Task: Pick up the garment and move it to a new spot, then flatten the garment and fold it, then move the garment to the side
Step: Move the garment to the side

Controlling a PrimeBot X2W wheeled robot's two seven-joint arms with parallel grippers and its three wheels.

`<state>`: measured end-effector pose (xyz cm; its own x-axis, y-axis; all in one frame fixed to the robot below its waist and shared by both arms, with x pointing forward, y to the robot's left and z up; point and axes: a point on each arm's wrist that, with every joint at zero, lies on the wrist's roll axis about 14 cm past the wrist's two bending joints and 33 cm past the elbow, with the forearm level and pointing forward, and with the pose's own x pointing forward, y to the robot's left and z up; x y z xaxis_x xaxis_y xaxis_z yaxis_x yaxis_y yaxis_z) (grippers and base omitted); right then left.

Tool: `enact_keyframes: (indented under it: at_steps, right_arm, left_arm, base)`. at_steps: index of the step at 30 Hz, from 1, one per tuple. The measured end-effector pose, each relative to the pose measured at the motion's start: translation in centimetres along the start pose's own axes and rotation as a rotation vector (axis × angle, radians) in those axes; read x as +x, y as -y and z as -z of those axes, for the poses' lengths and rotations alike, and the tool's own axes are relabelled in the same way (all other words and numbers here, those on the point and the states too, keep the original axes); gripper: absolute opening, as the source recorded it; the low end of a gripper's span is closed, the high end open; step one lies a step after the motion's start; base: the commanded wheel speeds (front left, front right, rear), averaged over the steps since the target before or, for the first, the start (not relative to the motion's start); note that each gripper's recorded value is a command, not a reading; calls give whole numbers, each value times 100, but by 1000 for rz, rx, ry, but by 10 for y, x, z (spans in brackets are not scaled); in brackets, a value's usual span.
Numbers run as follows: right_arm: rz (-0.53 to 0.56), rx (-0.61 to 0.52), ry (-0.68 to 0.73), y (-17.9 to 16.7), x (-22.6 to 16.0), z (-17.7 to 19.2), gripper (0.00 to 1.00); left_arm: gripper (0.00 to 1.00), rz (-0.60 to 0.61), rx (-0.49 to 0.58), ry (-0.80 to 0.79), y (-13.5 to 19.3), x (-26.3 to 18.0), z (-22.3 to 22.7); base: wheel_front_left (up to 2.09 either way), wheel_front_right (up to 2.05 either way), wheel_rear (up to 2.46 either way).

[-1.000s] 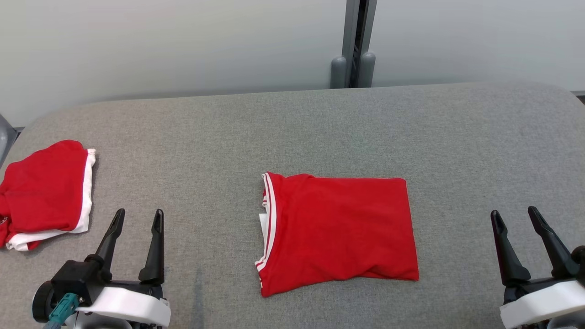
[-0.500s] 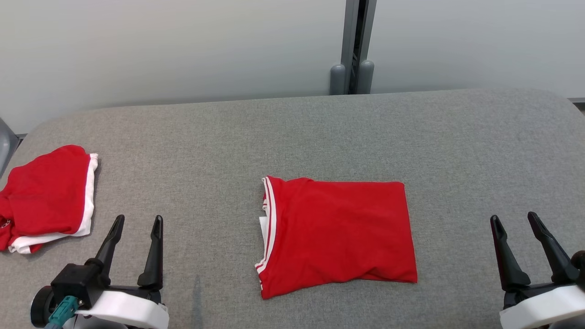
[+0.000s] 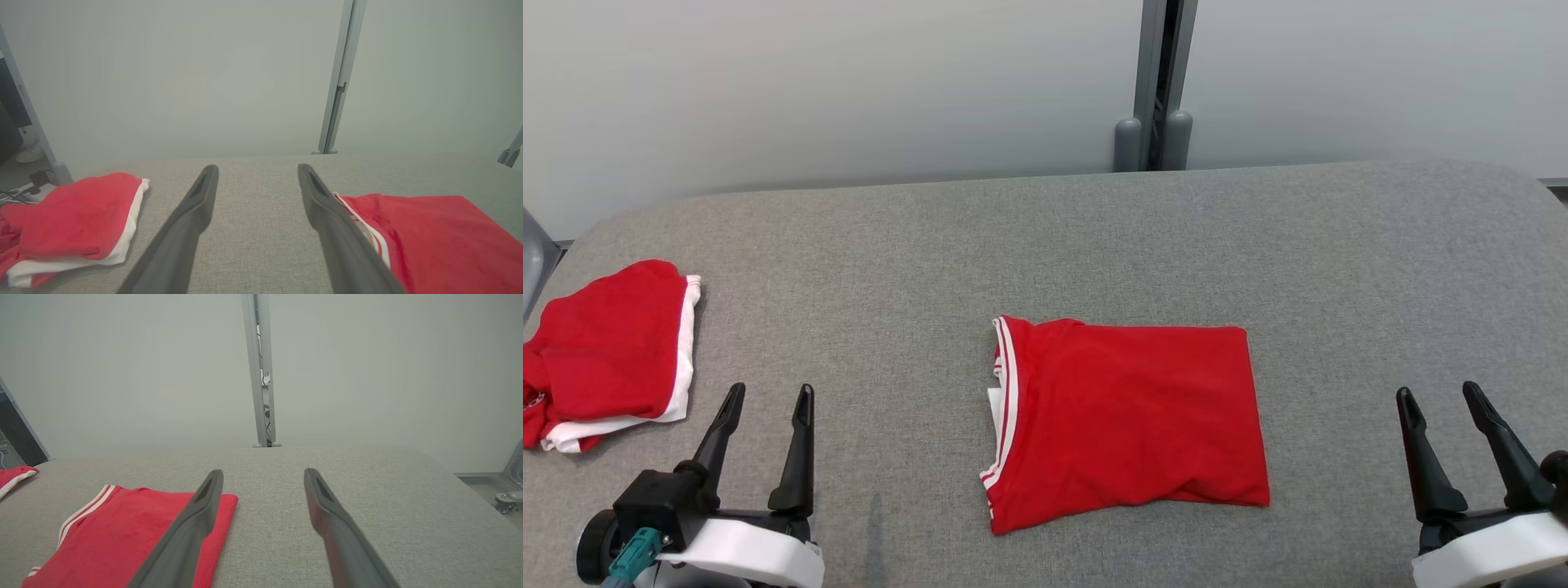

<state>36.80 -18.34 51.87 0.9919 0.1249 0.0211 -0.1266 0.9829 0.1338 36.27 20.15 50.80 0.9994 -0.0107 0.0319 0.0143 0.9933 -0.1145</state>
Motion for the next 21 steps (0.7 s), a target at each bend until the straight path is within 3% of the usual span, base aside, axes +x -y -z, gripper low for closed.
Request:
enact_keyframes:
  at_steps: [11, 21]
  right_arm:
    - [0, 6, -48, 1, 7, 13, 100]
    - [-118, 44, -244, -34, 39, 81, 100]
  left_arm:
    - [100, -1, -3, 3, -1, 2, -1]
    - [100, -24, -12, 30, -7, 15, -5]
  base:
    - [0, 0, 0]
    - [0, 0, 0]
